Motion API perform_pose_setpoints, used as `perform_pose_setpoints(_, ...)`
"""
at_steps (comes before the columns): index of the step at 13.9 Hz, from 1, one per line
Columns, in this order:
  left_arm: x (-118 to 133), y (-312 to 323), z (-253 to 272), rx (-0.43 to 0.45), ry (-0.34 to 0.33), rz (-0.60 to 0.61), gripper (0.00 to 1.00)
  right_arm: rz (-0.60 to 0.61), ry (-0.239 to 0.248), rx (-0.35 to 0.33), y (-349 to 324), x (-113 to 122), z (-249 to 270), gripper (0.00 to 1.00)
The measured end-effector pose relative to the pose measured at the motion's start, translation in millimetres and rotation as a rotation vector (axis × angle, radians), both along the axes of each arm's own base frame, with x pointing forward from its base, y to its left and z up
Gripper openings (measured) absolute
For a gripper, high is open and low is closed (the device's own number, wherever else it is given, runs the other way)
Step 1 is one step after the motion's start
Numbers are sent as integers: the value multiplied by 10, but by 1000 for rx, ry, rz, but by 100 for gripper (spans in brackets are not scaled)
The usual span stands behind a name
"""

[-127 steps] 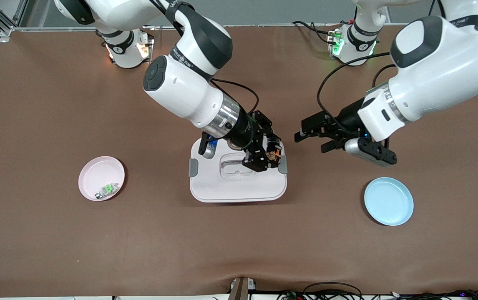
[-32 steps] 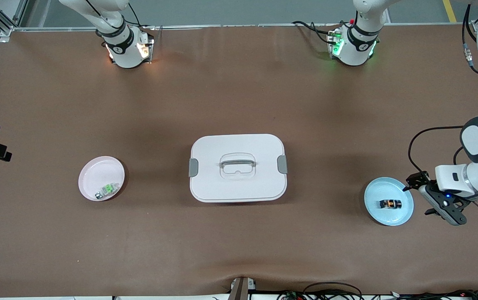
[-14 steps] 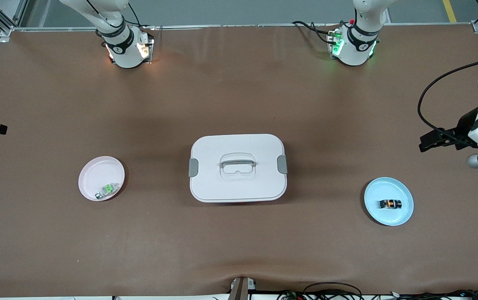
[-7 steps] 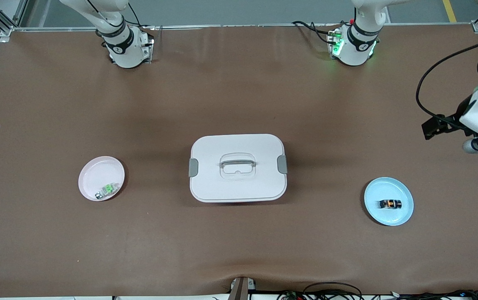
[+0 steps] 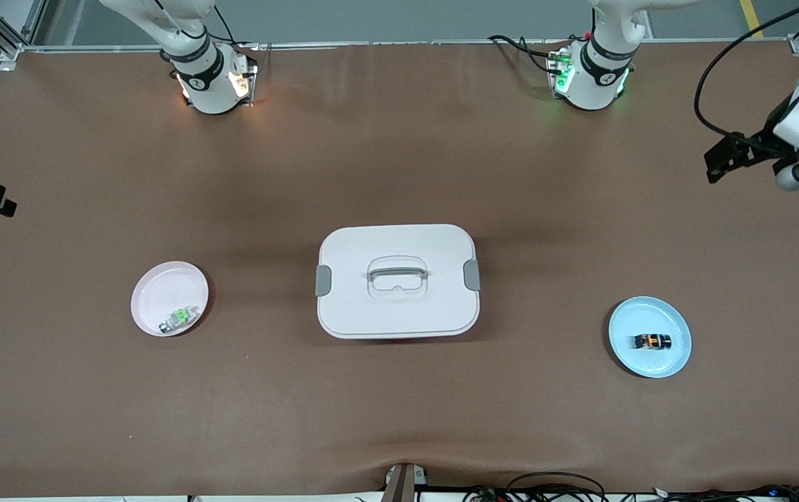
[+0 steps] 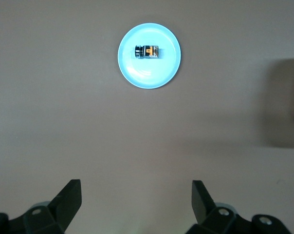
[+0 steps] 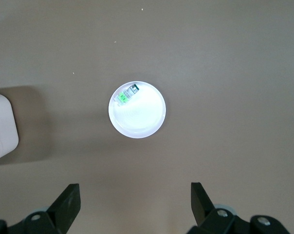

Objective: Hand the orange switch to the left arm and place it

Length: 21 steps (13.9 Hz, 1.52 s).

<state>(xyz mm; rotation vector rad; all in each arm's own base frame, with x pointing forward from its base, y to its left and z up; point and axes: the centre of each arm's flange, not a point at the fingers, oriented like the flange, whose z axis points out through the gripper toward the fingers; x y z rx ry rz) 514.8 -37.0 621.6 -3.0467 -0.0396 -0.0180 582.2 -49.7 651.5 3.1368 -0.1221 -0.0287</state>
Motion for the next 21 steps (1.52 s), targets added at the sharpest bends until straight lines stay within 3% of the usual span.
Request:
perform_pose_setpoints(3, -157, -128, 42, -12, -5, -25, 100, 13, -13, -6, 101, -177, -13, 100)
perform_pose_setpoints(9, -203, -300, 42, -80, -1, -54, 100, 3, -11, -7, 50, -198, -50, 100)
perform_pose_setpoints(17, -3, -266, 8, -84, -2, -46, 100, -5, -10, -15, 37, -199, -57, 100)
perform_pose_setpoints(21, 65, -223, 20, -40, -12, -48, 100, -22, -8, 2, -41, -206, -71, 100)
